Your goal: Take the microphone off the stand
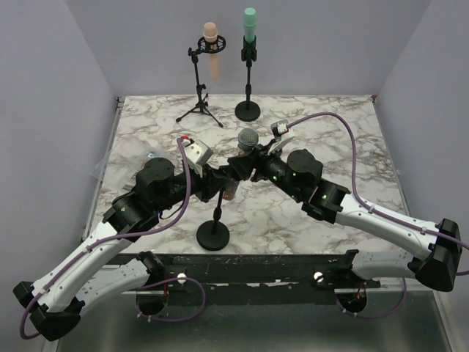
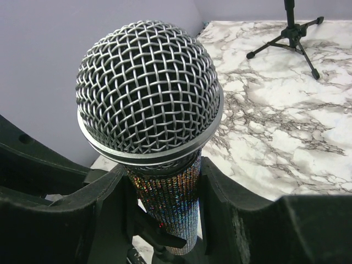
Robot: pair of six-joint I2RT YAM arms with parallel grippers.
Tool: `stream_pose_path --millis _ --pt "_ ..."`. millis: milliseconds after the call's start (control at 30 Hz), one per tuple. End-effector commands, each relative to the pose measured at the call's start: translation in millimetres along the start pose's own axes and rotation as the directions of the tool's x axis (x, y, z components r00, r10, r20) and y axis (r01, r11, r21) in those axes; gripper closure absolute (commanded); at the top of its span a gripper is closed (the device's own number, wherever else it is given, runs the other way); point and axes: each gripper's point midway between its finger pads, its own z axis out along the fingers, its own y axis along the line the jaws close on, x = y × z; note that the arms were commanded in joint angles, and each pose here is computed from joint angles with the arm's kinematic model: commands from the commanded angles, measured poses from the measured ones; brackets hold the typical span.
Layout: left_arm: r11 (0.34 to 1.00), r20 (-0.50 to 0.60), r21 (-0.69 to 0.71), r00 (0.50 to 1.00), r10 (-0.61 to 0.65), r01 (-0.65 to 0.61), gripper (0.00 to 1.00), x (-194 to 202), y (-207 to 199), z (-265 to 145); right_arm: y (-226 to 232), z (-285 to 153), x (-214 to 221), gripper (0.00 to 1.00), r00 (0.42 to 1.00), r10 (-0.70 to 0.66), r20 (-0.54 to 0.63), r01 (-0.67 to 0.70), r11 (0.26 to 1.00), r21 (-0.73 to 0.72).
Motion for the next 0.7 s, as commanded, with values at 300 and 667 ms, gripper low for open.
stream_pose_path --millis 300,667 --pt "0.999 0.075 -0.038 0.997 0.022 -0.019 0.20 -29 3 -5 25 11 -27 0.99 0.991 -0.083 0.105 0.093 0.991 -0.100" --pt "0.999 0.011 -0.026 0.999 0.041 -0.041 0.42 -13 4 0 25 8 -30 0.99 0.990 -0.075 0.118 0.087 0.991 -0.100"
